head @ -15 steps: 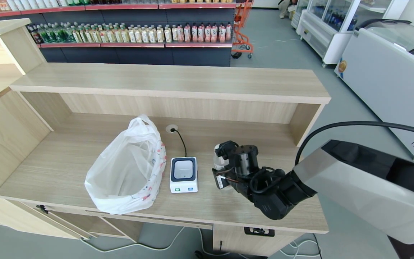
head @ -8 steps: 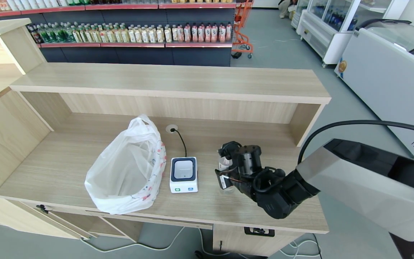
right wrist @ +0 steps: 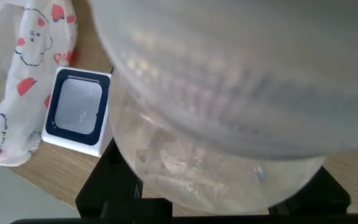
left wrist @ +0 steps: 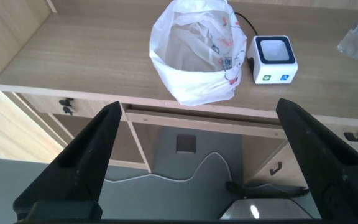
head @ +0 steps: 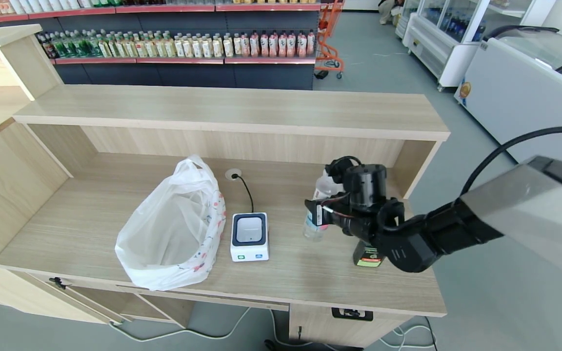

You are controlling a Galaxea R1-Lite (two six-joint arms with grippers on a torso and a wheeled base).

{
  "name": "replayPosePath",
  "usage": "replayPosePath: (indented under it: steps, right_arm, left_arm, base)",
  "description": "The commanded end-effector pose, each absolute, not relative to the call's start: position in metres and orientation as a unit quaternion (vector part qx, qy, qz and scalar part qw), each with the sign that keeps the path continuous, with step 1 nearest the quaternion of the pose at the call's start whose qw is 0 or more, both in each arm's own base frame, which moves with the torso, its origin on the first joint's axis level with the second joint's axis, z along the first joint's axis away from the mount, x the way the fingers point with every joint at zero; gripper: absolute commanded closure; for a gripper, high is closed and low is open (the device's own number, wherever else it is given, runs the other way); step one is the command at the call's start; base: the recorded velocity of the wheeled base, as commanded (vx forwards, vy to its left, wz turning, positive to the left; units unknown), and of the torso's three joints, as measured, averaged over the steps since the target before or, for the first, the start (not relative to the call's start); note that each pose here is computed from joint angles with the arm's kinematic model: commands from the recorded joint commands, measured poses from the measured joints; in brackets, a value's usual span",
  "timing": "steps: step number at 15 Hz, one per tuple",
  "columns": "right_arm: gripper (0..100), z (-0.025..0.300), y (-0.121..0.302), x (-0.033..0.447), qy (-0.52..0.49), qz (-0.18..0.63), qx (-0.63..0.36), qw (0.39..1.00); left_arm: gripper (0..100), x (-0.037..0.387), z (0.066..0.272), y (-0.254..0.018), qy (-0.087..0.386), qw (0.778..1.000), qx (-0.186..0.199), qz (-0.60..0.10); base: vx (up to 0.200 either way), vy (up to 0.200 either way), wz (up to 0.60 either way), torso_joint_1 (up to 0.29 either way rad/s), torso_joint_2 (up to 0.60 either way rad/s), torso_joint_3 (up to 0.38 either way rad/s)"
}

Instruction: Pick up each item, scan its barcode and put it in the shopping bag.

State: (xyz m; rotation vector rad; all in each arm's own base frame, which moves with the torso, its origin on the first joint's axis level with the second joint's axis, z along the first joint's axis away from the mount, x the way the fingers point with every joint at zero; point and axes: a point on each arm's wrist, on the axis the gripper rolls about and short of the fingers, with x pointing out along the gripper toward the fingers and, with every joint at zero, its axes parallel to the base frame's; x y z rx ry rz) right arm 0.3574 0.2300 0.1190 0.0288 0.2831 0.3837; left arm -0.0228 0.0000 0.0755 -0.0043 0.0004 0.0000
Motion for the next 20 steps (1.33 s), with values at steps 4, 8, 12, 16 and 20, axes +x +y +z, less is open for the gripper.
replayPosePath:
  steps: [4,8,12,16,20]
  right_arm:
    - [100,0.298,0.118,0.249,0.079,0.382,0.182,0.903]
    - [100,0.325,0.080,0.150,0.087,0.545,0.186,0.813]
    - [100,0.331,0.078,0.112,0.107,0.605,0.177,0.769]
    - [100,0.327,0.080,0.089,0.126,0.642,0.172,0.737]
    - [100,0.324,0.083,0.087,0.141,0.650,0.169,0.727]
  left_arm:
    - [0,-0.023,0.076,0.000,0.000,1.000,-0.002,0.000]
    - [0,-0.023,0.076,0.000,0.001,1.000,-0.002,0.000]
    - [0,-0.023,0.076,0.000,0.001,1.000,-0.002,0.000]
    - [0,-0.023,0.076,0.000,0.001,1.000,-0.002,0.000]
    - [0,-0.023,0.076,0.000,0.001,1.000,-0.002,0.000]
  base:
    - [0.000,0.000,0.00,0.000,0.00,0.000]
    - [0.000,0.000,0.00,0.000,0.00,0.000]
    - [0.000,0.000,0.00,0.000,0.00,0.000]
    - [0.000,0.000,0.00,0.000,0.00,0.000]
    - [0.000,0.000,0.00,0.000,0.00,0.000]
